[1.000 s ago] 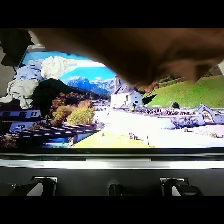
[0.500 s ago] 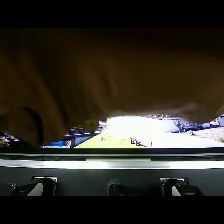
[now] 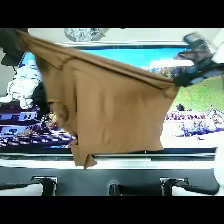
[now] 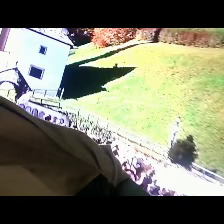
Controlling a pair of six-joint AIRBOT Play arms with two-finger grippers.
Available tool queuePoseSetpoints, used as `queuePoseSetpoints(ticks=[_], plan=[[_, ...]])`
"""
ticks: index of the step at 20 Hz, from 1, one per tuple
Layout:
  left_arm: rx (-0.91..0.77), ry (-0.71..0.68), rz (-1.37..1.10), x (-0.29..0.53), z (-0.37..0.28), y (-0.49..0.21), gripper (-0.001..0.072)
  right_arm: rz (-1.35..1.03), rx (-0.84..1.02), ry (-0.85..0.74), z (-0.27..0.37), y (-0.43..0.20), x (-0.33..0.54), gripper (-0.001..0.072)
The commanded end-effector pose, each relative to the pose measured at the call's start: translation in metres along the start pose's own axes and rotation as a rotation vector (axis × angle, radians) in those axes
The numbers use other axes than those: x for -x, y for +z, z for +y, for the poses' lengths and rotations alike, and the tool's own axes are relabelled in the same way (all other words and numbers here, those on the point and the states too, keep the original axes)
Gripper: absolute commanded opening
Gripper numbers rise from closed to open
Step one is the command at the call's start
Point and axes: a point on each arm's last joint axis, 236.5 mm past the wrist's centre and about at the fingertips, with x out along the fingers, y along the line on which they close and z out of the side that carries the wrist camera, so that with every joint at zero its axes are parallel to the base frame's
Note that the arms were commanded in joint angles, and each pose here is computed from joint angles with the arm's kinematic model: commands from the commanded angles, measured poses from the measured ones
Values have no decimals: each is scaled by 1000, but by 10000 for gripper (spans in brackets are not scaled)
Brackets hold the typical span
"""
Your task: Fold the shirts.
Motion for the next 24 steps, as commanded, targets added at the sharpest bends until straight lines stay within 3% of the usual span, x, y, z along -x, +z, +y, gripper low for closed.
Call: queuePoseSetpoints(ticks=[1,7,8,9,10,11,14,17,19,24], plan=[[47,-20,260,-102,20,-95,30,-14,-59,70,5,17,-105,49],[130,-74,611,-143,15,-211,30,21,-202,157,22,12,-157,49],[129,-84,658,-141,12,-222,65,9,-207,166,24,15,-155,54],[128,-89,686,-136,10,-227,226,4,-202,158,20,16,-148,132],[129,-92,713,-127,11,-227,455,3,-180,153,12,17,-133,308],[132,-94,746,-115,15,-227,557,1,-127,145,-2,15,-112,421],[180,-114,1011,-47,34,-265,537,126,-58,173,-41,-41,-55,436],[287,-118,1180,-1,38,-320,535,333,-198,274,-60,-122,-33,435],[289,-132,1199,18,27,-367,503,383,-288,313,-65,-149,-36,424],[357,-134,1152,28,5,-452,501,395,-314,358,-54,-160,-53,424]])
